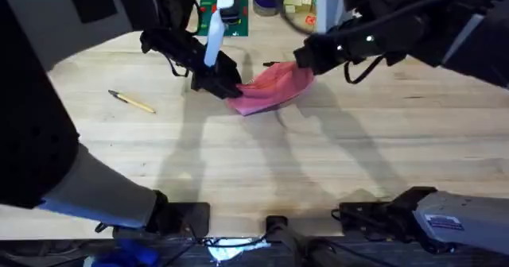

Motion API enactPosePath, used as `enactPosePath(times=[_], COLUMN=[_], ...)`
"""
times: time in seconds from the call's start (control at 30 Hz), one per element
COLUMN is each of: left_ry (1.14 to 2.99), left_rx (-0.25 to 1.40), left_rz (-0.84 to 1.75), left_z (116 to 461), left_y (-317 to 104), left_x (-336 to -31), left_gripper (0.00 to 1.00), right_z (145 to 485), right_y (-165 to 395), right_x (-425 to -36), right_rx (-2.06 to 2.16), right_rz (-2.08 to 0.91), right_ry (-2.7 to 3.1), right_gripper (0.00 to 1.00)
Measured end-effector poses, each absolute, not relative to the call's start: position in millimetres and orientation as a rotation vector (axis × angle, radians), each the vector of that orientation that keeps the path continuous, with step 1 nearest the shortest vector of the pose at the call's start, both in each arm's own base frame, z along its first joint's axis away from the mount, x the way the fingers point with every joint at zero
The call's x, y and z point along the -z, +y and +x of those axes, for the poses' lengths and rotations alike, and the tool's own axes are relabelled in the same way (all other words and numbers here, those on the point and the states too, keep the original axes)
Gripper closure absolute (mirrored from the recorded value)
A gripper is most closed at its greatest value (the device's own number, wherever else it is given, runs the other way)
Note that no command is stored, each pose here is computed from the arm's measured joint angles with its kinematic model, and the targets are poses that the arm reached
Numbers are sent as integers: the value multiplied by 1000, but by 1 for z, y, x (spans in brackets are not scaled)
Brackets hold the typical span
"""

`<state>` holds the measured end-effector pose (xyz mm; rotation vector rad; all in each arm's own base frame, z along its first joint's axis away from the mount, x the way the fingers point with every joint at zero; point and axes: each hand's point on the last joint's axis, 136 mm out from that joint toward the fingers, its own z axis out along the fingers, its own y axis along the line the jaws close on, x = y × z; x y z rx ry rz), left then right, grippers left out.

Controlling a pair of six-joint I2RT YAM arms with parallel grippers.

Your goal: Unzip the bag, pick up the pens from the table one at a time and place them inside, then zip the bag closed.

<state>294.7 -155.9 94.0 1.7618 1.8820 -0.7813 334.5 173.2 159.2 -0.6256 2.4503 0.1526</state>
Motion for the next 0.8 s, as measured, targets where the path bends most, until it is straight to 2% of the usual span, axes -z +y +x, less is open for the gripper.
enactPosePath(times=[0.3, 0.8], left_ry=[1887, 1887], left_rx=[768, 762], left_rz=[1763, 1765], left_z=[296, 297], left_y=[-154, -153], left_x=[-93, -93], left_gripper=[959, 959], right_z=[323, 309], right_y=[193, 213], right_x=[-143, -139], right_rx=[-100, -194], right_rz=[-917, -1003], right_ry=[2410, 2399], right_gripper=[969, 969])
